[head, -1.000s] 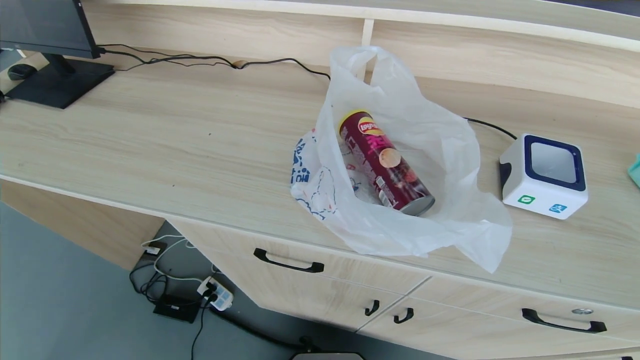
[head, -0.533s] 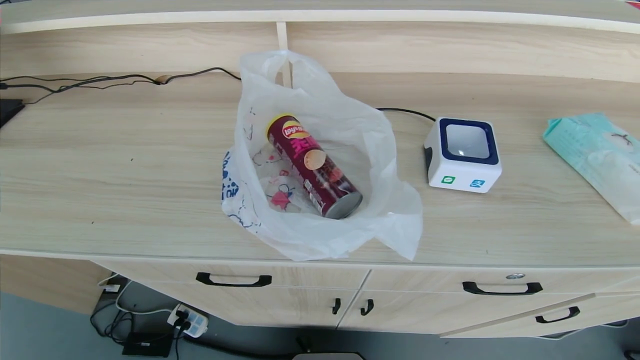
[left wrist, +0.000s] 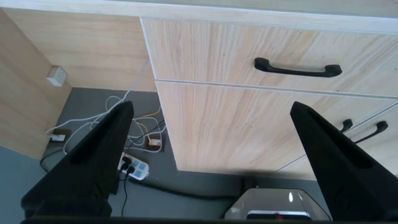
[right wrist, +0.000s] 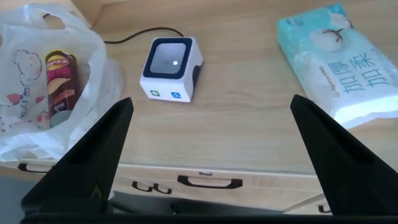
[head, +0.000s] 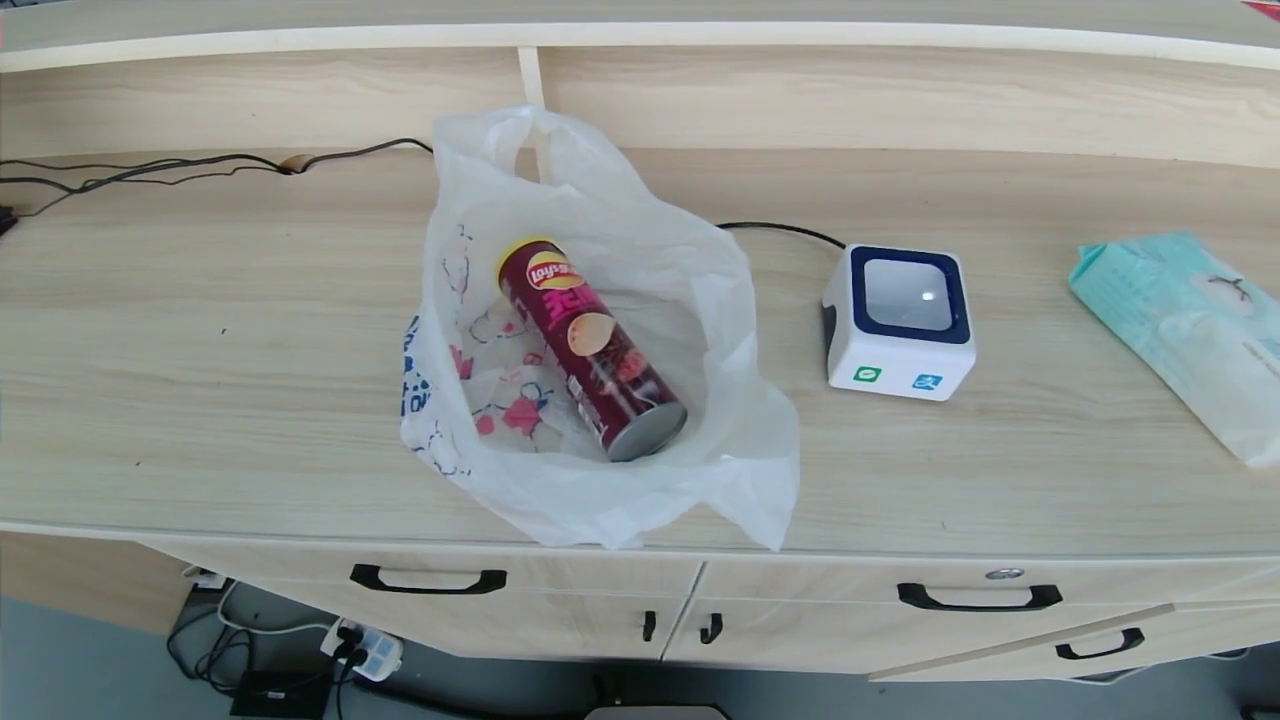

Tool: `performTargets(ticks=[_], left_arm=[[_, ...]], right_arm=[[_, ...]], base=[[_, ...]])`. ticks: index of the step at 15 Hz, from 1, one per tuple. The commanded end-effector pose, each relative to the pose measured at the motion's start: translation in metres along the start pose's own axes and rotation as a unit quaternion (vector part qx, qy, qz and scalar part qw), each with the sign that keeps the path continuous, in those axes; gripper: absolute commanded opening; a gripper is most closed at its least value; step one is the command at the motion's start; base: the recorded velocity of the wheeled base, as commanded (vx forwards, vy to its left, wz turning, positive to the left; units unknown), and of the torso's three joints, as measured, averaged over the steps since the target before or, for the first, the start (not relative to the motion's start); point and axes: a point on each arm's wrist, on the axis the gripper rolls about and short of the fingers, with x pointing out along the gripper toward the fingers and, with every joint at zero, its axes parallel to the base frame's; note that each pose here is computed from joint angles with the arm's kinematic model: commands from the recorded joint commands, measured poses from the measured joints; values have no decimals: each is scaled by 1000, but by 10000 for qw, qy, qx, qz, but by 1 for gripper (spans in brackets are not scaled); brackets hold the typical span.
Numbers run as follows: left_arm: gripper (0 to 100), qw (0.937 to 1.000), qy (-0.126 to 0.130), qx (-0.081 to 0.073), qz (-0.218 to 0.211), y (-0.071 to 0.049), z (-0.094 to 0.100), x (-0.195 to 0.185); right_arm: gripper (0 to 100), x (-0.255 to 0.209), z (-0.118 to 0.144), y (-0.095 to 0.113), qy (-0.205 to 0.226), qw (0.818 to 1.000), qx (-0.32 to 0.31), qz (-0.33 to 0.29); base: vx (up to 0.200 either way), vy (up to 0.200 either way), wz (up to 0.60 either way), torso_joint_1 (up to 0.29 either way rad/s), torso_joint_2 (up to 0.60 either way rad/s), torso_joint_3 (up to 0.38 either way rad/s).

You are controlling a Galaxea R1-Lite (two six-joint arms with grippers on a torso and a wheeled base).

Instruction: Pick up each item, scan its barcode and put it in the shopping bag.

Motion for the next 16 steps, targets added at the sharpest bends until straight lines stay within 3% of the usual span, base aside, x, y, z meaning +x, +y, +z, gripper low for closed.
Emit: performTargets(ticks=[1, 6, 9, 13, 16], left_arm=[[100, 10000, 4, 0, 0, 0, 0, 0], [100, 10000, -4, 0, 1, 0, 0, 0], [100, 10000, -4, -1, -7, 0, 0, 0], [100, 10000, -19, -16, 1, 0, 1, 0], [100, 10000, -42, -16, 9, 0, 1, 0]], right_arm=[[100, -1, -11, -2, 127, 9999, 10, 8], [100, 12, 4, 1, 163, 9998, 97, -54], [100, 38, 7, 5, 540, 9982, -237, 137], [100, 99, 5, 3, 1314, 9856, -1017, 314], [100, 151, 14, -22, 1578, 9732, -1618, 427]], base=[[0, -200, 0, 7, 2, 2], [0, -200, 0, 0, 0, 6], [0, -200, 0, 1, 4, 2], [0, 0, 0, 0, 0, 0], [0, 0, 0, 0, 0, 0]])
